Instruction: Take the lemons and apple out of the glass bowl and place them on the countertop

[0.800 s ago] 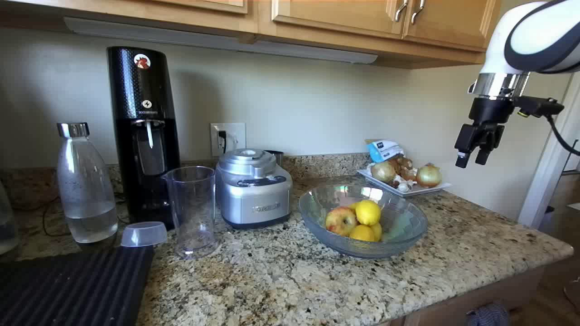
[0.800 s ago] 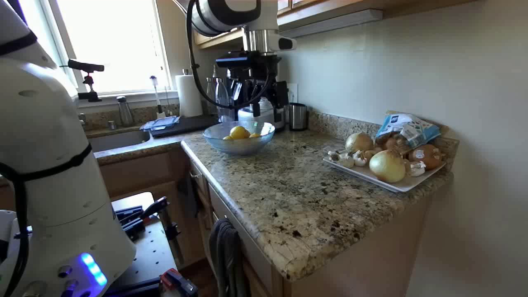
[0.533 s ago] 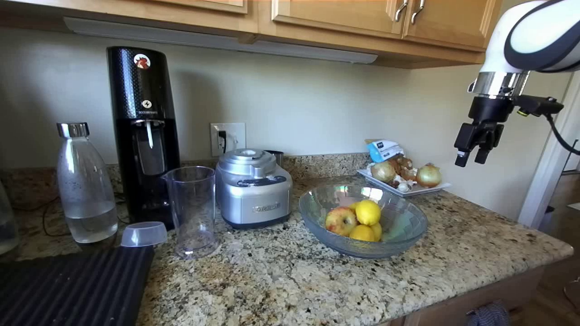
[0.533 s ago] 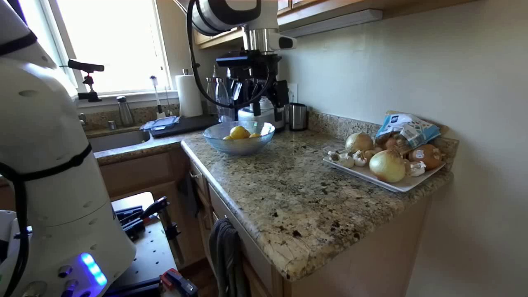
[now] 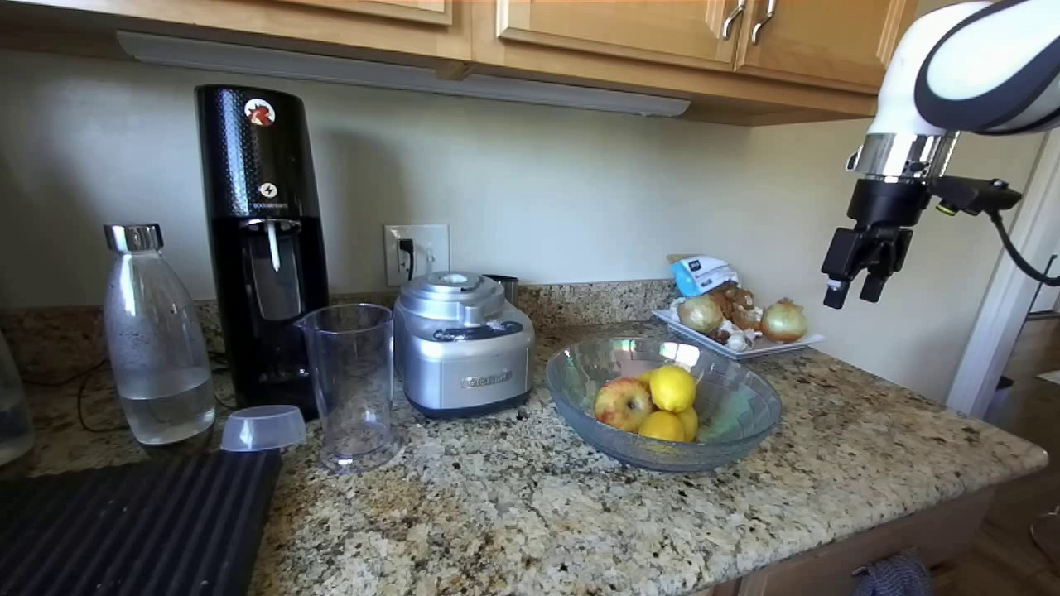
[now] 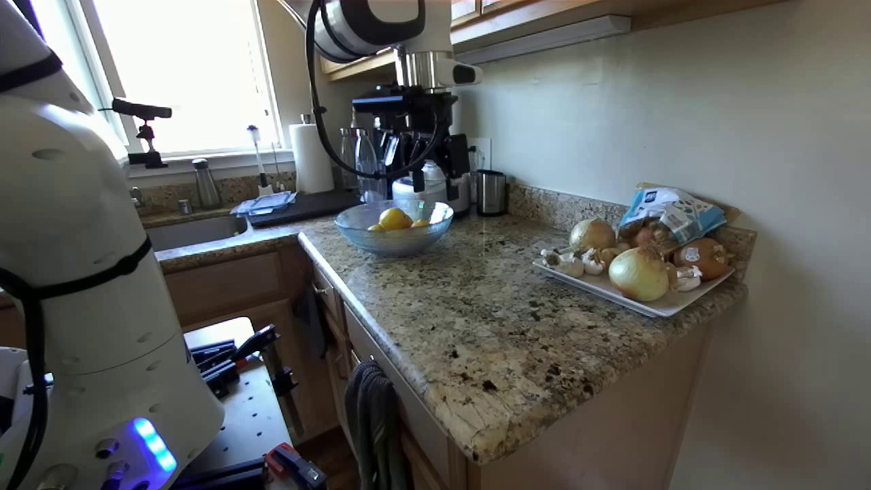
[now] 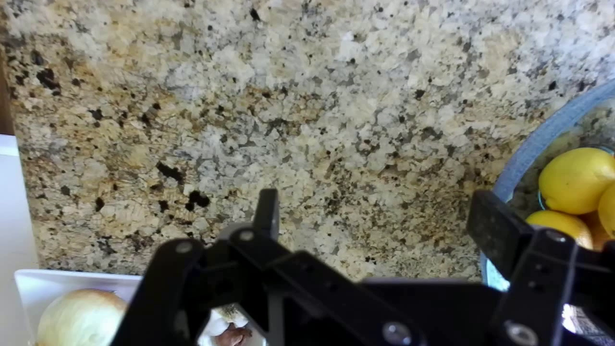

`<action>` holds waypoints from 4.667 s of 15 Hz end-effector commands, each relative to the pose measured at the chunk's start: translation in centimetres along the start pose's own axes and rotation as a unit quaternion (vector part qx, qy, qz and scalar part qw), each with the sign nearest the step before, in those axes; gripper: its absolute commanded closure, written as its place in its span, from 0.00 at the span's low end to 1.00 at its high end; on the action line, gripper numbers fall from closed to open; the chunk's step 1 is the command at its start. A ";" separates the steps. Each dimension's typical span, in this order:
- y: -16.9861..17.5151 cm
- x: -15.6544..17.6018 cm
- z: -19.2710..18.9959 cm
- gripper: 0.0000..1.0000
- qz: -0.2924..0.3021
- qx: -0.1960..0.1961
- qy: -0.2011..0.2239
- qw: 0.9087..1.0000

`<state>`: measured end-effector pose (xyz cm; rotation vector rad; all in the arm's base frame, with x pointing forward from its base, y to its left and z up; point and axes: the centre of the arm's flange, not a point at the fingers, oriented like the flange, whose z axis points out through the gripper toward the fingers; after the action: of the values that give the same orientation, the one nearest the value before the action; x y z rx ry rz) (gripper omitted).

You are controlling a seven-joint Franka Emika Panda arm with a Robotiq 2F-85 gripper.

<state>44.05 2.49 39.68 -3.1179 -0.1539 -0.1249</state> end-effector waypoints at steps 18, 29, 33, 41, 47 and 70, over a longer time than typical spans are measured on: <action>-16.2 3.5 7.2 0.00 -0.039 0.029 0.022 0.999; -20.8 4.5 8.8 0.00 0.049 0.046 -0.002 0.998; -21.5 5.1 9.0 0.00 0.081 0.070 -0.006 0.994; -21.7 6.0 11.7 0.00 0.145 0.109 -0.038 0.983; -21.9 6.1 12.1 0.26 0.155 0.130 -0.033 0.979; -12.0 5.6 -0.3 0.67 0.058 0.069 -0.042 0.995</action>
<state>49.50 17.86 37.99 -2.9213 0.0959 -0.0220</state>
